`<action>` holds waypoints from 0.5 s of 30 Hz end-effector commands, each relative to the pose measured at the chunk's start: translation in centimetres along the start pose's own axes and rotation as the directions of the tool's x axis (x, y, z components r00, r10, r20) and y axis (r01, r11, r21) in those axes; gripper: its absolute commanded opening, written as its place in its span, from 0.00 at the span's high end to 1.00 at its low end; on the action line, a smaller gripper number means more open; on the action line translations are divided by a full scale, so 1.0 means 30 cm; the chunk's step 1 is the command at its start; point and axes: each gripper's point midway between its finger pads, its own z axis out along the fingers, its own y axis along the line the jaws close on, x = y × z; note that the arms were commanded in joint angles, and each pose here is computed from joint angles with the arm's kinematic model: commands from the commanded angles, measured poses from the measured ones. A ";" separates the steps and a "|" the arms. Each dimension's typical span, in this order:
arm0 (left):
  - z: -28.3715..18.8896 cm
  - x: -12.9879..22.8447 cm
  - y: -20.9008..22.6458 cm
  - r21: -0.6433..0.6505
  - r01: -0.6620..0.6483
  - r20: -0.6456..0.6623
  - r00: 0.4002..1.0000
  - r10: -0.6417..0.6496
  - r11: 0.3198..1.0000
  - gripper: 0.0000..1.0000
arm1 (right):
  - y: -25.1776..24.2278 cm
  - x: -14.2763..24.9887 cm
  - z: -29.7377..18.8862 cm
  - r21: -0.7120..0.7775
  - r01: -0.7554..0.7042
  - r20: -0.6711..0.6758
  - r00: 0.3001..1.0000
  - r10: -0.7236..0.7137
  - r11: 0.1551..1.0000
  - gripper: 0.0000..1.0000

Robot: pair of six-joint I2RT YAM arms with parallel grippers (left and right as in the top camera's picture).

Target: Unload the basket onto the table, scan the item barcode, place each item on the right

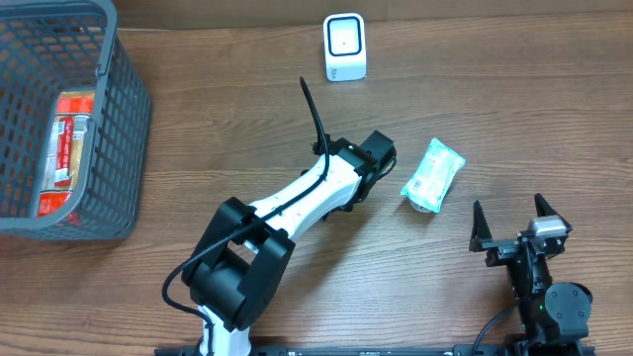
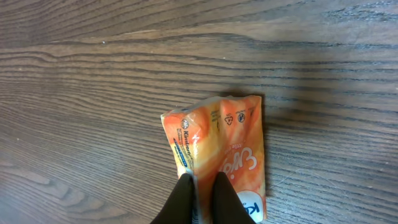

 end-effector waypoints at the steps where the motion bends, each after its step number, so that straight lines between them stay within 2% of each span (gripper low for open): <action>1: 0.002 0.006 -0.007 0.003 -0.018 0.002 1.000 0.018 1.000 0.96 | -0.006 0.007 0.001 0.010 0.004 0.002 1.000 -0.004 1.000 0.00; 3: 0.002 0.005 -0.018 0.021 -0.021 0.000 1.000 0.021 1.000 0.96 | -0.006 0.007 0.001 0.010 0.004 0.002 1.000 -0.004 1.000 0.00; 6: 0.001 0.003 -0.029 0.035 -0.017 0.002 1.000 0.016 0.999 0.87 | -0.006 0.007 0.001 0.011 0.005 0.002 1.000 -0.005 1.000 0.00; 15: 0.000 -0.004 -0.021 0.016 -0.063 0.017 0.998 0.063 0.998 0.73 | -0.006 0.007 0.001 0.011 0.005 0.002 1.000 -0.005 1.000 0.00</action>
